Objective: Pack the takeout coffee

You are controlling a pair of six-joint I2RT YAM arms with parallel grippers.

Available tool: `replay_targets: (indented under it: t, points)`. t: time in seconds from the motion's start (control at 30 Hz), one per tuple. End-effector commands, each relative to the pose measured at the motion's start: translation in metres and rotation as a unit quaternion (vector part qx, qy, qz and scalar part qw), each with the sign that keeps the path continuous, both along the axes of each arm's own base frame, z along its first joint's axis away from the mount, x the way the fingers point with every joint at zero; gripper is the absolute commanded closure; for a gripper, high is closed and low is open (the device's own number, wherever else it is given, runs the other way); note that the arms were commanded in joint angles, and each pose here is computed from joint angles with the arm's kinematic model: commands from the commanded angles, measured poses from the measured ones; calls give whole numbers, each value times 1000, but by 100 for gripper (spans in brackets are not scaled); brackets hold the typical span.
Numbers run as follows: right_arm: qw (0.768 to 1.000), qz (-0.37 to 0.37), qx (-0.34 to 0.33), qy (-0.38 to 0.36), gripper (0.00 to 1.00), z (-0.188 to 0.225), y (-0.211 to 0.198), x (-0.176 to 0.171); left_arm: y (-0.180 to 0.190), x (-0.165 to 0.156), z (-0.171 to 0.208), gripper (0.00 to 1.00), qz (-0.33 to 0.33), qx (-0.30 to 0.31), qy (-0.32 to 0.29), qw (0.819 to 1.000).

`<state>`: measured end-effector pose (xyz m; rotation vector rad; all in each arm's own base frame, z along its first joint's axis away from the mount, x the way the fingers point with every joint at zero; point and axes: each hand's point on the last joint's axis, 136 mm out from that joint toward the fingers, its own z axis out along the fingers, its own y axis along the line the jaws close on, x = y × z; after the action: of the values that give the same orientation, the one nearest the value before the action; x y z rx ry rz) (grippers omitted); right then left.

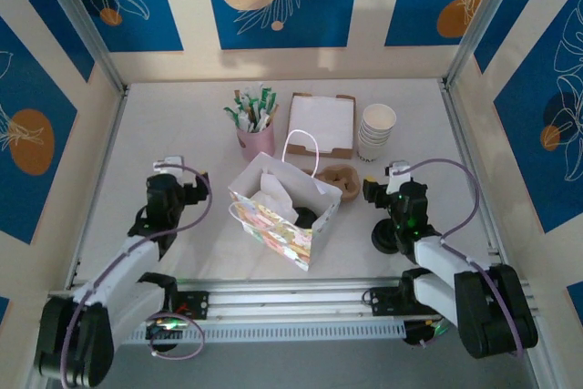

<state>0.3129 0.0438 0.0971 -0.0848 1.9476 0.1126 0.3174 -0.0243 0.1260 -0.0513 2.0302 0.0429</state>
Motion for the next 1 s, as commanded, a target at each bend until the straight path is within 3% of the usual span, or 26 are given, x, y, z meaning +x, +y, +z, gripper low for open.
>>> replay_targets:
  t: [0.0,0.1,0.27,0.43,0.97]
  points:
    - [998,0,-4,-63,24,34,0,17,-5,26,32,0,-12,29,-55,998]
    - [998,-6,-7,-65,24,35,-2,20,-12,37,23,0,-34,47,-56,997]
    - [997,-11,-9,-74,25,36,-4,23,-2,47,-2,0,-3,64,-40,997]
    - [996,-9,8,-93,24,38,-3,23,-10,55,-6,0,-44,105,-49,992]
    - [993,38,-35,-109,21,29,17,42,0,70,-17,0,-34,76,-69,994]
